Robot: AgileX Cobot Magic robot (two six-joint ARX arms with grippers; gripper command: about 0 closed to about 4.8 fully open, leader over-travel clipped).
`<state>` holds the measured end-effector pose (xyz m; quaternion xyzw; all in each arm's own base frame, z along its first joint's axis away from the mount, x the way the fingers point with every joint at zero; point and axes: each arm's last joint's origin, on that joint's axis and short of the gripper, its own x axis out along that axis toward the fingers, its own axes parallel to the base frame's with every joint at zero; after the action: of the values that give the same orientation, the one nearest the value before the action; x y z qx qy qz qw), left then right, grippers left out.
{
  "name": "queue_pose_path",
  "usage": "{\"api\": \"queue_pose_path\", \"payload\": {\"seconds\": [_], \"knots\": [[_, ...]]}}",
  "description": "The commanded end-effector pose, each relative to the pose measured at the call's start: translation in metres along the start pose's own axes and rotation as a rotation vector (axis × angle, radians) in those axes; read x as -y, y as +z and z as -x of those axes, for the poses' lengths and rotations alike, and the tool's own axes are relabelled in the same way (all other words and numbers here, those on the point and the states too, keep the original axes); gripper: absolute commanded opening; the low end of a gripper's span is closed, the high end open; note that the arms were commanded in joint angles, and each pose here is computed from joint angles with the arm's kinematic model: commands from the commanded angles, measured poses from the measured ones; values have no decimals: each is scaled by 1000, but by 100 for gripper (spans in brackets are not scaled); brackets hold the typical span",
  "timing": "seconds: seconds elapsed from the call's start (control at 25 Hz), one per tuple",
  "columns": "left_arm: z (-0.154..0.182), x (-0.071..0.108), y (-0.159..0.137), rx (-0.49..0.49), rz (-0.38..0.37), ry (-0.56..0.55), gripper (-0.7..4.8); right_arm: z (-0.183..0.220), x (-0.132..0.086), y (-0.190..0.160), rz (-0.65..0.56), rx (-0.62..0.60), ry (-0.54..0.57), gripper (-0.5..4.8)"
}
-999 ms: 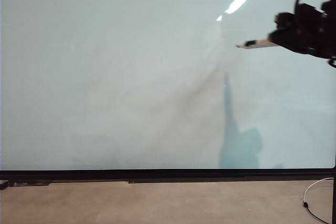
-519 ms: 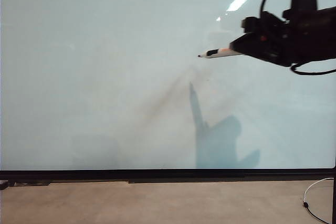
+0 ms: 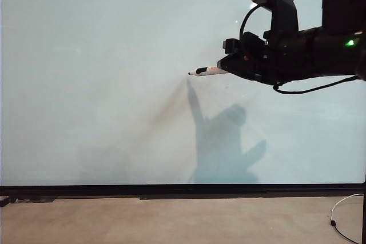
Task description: Pick up the pen on the shelf to the right of the whiteboard and draw a check mark.
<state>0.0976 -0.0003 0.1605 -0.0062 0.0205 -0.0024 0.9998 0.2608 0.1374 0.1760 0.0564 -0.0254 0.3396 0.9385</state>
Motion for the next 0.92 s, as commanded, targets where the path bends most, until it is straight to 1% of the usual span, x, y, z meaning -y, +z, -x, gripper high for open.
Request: {"api": "queue_pose_path", "payload": {"seconds": [0.04,0.52,0.76,0.92], "knots": [[0,0,2,16,-5,0,-4,-7,-1,3,2,27,-18,-9],[0,0,2,15,-5,0,-4,-7,-1,1,-1,22,-45,-9],[0,0,2,16,-5,-1,-4,-7,0,-3,-9,-17,-67,-9],[0,0,2,16,-5,-1,-4,-7,1,-3,-10,-23,-79,-9]]}}
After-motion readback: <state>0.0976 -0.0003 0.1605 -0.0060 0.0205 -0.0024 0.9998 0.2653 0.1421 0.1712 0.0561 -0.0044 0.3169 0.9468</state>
